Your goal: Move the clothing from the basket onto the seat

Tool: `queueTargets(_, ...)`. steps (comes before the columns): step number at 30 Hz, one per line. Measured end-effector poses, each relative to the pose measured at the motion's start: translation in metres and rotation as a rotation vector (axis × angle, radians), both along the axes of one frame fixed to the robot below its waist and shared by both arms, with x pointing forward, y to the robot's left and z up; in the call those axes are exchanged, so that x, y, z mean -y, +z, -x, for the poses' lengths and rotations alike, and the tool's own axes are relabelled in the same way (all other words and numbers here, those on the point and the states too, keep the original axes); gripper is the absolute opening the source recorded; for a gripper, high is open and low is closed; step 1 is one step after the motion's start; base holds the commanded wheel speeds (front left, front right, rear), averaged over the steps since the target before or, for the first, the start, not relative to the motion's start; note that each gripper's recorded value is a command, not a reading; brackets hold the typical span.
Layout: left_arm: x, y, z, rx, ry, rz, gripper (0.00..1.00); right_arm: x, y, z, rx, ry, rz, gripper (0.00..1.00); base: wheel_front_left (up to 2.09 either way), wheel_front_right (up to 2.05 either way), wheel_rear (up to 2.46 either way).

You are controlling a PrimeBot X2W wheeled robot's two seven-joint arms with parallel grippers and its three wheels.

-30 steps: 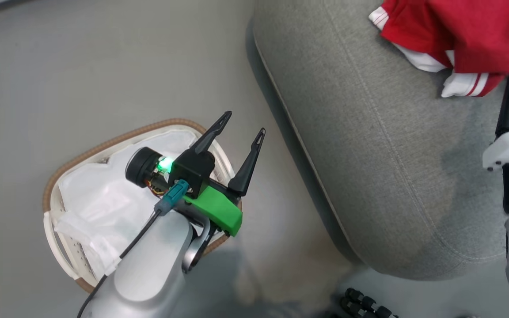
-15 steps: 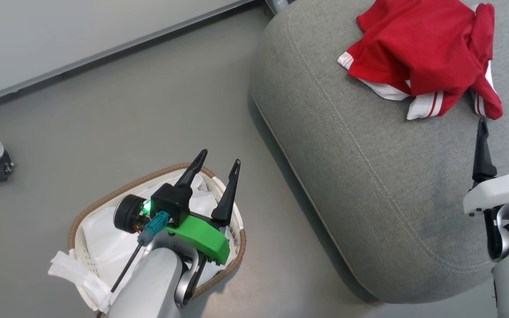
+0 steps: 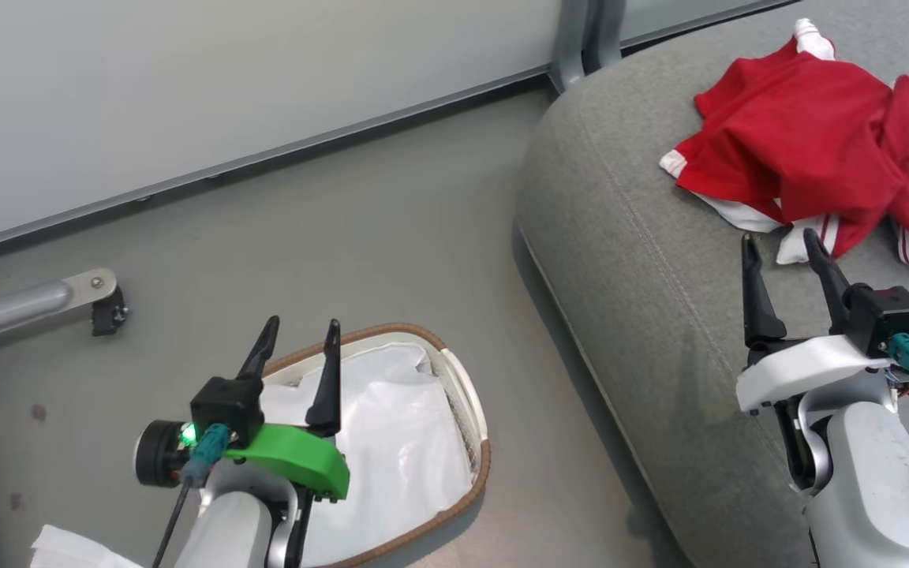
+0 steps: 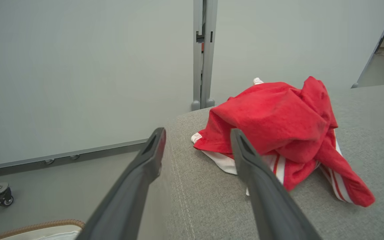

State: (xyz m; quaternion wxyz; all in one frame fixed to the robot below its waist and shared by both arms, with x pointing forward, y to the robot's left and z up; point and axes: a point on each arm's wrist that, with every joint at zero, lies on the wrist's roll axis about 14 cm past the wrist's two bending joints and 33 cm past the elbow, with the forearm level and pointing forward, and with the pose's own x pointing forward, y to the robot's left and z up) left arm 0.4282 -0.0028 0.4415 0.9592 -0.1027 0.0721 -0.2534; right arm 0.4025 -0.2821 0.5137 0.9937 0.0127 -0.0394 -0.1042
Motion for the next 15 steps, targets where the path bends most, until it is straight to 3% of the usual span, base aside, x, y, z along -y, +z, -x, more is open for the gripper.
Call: queueTargets(15,-0.141,-0.005,0.009,-0.025,0.423,-0.065,1.0,-0.084,0.004,-0.039,0.037,0.224,-0.082,1.0,0.0,0.0,0.0)
